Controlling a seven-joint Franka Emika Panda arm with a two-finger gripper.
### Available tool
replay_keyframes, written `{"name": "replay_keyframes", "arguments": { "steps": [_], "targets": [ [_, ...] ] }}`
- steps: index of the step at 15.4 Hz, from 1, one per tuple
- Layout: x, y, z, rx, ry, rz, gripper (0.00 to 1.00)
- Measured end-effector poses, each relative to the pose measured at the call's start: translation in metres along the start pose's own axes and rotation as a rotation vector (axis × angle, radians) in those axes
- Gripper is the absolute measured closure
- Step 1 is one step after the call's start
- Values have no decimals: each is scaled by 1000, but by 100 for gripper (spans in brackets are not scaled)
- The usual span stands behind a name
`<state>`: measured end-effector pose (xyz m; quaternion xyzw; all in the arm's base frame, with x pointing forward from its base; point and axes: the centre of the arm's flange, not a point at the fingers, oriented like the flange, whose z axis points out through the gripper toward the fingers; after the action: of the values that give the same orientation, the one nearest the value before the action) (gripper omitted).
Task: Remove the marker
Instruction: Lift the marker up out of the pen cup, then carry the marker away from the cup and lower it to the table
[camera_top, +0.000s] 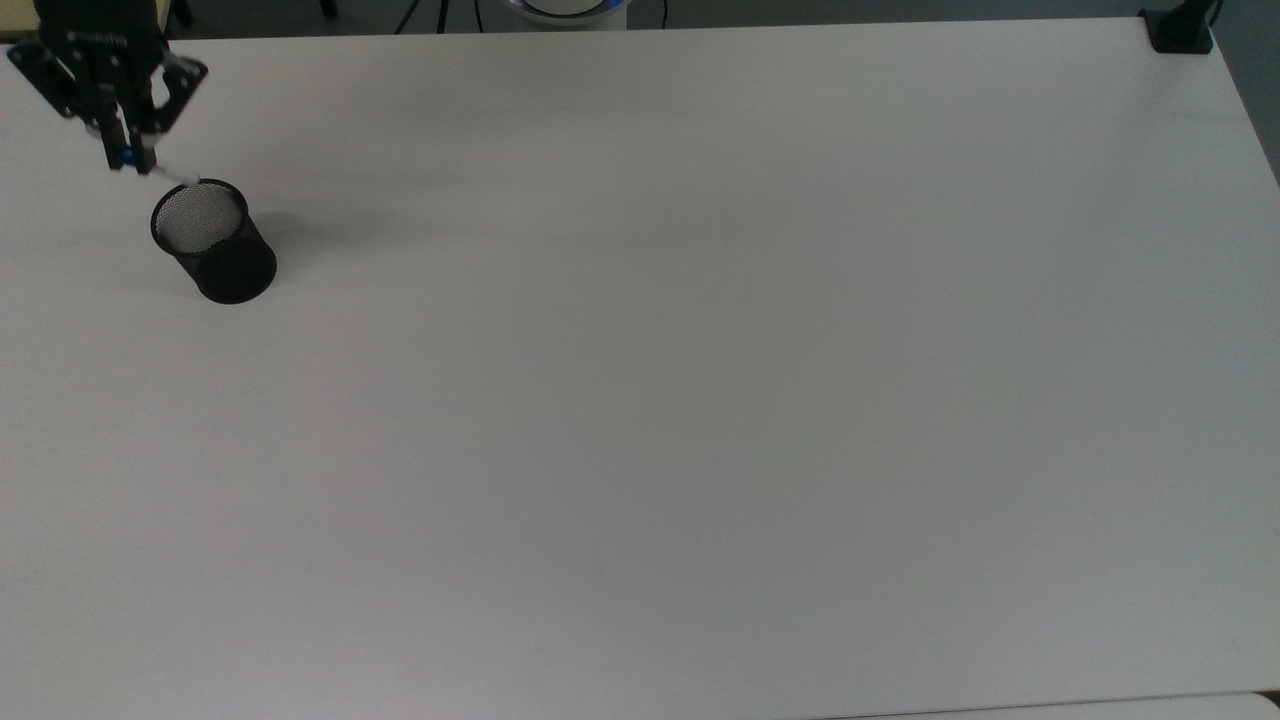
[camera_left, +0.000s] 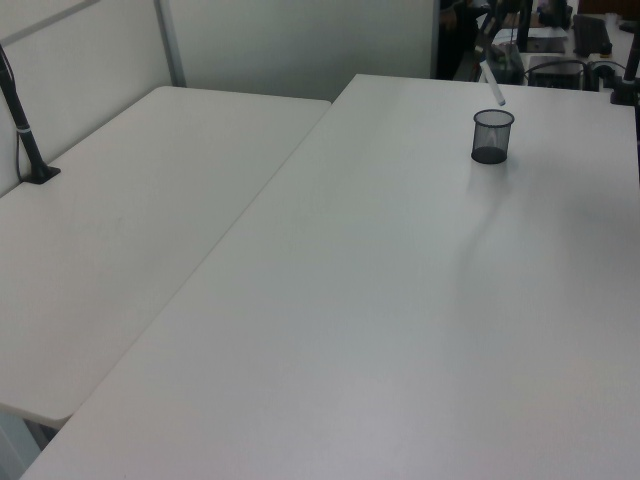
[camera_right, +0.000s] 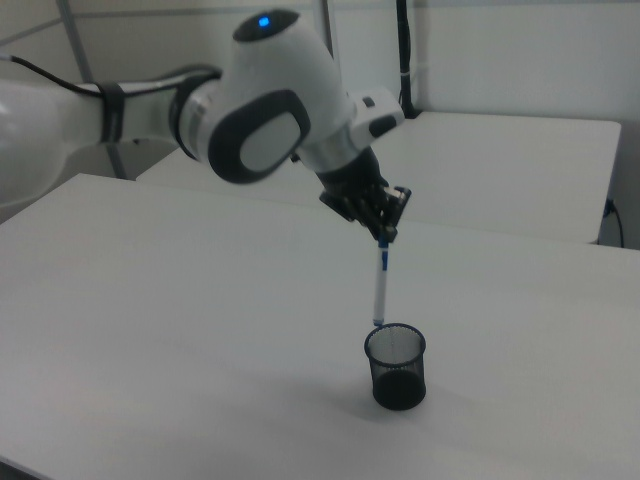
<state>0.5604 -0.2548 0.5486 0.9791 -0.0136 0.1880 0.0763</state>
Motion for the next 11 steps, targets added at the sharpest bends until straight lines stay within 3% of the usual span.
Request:
{"name": "replay_keyframes", "arguments": {
  "steps": [5, 8, 11],
  "targets": [
    [-5, -30, -53, 110, -137, -17, 83],
    [-6, -81, -32, 172, -265, -51, 83],
    [-11, -122, 26, 195, -380, -36, 83]
  ]
}}
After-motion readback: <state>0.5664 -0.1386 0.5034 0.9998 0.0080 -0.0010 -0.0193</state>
